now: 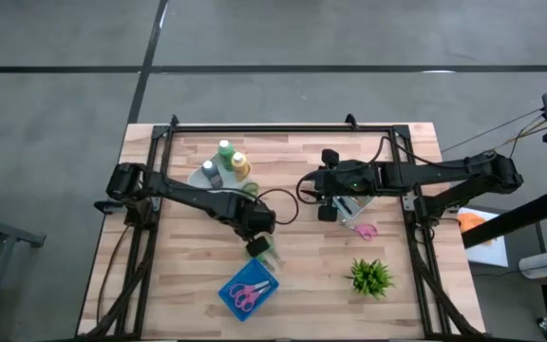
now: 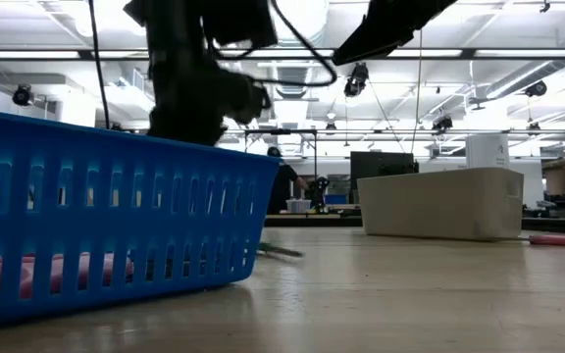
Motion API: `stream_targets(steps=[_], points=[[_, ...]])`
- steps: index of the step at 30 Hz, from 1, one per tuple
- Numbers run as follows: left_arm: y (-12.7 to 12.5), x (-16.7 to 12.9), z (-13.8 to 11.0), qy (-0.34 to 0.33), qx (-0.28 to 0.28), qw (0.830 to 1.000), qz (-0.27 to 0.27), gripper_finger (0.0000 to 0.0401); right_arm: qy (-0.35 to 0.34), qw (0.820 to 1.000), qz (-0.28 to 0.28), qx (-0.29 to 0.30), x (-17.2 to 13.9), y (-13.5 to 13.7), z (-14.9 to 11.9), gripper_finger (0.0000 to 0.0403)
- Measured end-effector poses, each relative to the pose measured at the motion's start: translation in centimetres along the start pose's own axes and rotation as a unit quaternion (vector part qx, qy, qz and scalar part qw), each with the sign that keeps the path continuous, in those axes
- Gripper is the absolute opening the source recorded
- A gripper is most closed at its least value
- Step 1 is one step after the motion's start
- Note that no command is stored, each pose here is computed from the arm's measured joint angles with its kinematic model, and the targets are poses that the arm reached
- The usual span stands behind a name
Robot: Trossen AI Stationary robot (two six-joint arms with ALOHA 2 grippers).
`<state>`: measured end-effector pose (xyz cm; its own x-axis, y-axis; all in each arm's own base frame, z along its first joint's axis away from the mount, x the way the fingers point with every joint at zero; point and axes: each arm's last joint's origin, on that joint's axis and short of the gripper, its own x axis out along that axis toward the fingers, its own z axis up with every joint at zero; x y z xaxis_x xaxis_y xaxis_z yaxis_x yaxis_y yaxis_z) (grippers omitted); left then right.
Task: Pick & Place Paint Supplies
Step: Put the green scissors into the blue bin
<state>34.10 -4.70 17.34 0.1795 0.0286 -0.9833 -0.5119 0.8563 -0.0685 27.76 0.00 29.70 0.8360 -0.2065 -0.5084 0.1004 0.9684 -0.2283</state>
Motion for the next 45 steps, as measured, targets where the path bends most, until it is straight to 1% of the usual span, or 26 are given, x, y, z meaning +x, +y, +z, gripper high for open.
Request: stream_targets(steps=[5, 11, 13, 16, 18, 21, 27, 30, 37, 40, 45], points=[[0.4, 1.2, -0.6, -0.002, 0.000, 1.000, -0.003, 0.0007, 0.000, 1.000, 0.000, 0.000, 0.0, 0.0, 0.0, 0.0143], [0.5, 1.2, -0.3, -0.009, -0.006, 1.000, -0.002, 0.0007, 0.000, 1.000, 0.000, 0.000, 0.0, 0.0, 0.0, 0.0143], [0.4, 0.9, 0.1, -0.015, -0.021, 1.000, -0.007, 0.0008, 0.000, 1.000, 0.000, 0.000, 0.0, 0.0, 0.0, 0.0143], [0.5, 0.4, 0.9, -0.031, -0.063, 0.997, -0.009, 0.0010, 0.000, 1.000, 0.000, 0.000, 0.0, 0.0, 0.0, 0.0143], [0.4, 0.2, 1.2, -0.038, -0.073, 0.997, -0.013, 0.0017, 0.000, 1.000, 0.000, 0.000, 0.0, 0.0, 0.0, 0.0143], [0.2, 0.1, 1.4, -0.050, -0.073, 0.996, -0.026, 0.0037, 0.000, 1.000, 0.000, 0.000, 0.0, 0.0, 0.0, 0.0143], [-0.7, 0.2, 1.1, -0.051, -0.063, 0.996, -0.046, 0.0093, 0.000, 1.000, 0.000, 0.000, 0.0, 0.0, 0.0, 0.0143], [-1.1, 0.1, 1.1, -0.059, -0.057, 0.995, -0.056, 0.0110, 0.000, 1.000, 0.000, 0.000, 0.0, 0.0, 0.0, 0.0143], [-1.7, 0.5, 0.9, -0.063, -0.045, 0.995, -0.061, 0.0118, 0.000, 1.000, 0.000, 0.000, 0.0, 0.0, 0.0, 0.0143], [-1.9, 1.3, 1.0, -0.063, -0.045, 0.995, -0.058, 0.0118, 0.000, 1.000, 0.000, 0.000, 0.0, 0.0, 0.0, 0.0143], [-1.9, 2.8, 1.0, -0.044, -0.032, 0.997, -0.048, 0.0118, 0.000, 1.000, 0.000, 0.000, 0.0, 0.0, 0.0, 0.0143]])
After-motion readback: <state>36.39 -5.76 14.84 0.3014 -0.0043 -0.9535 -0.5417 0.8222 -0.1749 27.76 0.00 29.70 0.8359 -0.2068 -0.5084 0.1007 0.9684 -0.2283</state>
